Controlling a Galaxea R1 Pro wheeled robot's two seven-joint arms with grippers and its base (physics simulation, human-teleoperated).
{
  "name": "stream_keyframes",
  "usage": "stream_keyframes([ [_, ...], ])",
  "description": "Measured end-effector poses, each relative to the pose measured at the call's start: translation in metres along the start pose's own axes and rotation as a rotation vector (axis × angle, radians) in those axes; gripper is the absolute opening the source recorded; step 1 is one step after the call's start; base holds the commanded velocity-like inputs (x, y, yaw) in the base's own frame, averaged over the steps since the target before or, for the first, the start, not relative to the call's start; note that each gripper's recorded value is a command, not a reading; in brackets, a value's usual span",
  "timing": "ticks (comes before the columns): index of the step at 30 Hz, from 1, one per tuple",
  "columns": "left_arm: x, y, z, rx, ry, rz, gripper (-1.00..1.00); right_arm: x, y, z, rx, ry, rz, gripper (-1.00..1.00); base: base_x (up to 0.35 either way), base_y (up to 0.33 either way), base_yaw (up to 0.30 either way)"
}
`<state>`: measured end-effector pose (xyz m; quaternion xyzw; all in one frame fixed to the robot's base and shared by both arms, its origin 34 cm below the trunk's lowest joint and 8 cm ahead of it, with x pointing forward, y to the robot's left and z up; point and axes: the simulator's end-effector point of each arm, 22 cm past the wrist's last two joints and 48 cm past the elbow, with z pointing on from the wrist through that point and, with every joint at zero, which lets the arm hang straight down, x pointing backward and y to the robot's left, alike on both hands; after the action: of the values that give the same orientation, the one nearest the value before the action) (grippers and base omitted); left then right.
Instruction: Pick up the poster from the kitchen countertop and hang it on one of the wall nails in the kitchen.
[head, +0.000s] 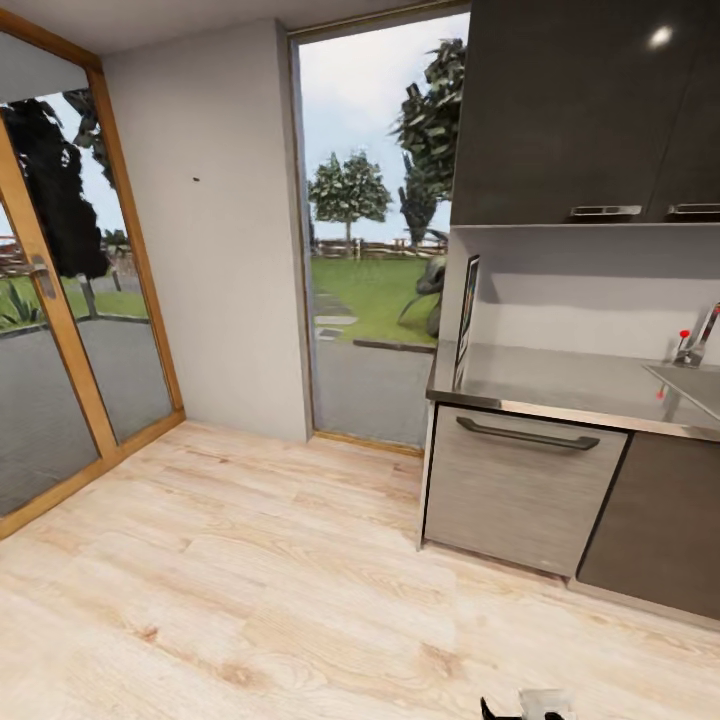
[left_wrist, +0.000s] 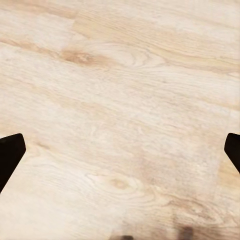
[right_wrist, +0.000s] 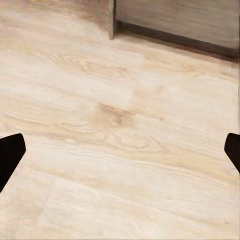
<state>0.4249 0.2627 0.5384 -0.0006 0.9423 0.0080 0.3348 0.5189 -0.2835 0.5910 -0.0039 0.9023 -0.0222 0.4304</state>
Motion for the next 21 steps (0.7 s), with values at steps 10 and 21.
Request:
stream_keyframes([
  [10,0.0,0.0,0.0,0.0,0.001,-0.001,1.0,-0.189,-0.009,-0.023,0.055,-0.329,0.011,1.0,0.0,0.0,0.0],
  [21,0.0,0.0,0.0,0.0,0.001,-0.001,1.0,-0.31,-0.018,-0.073,0.111,-0.497,0.056,1.0,0.0,0.0,0.0],
])
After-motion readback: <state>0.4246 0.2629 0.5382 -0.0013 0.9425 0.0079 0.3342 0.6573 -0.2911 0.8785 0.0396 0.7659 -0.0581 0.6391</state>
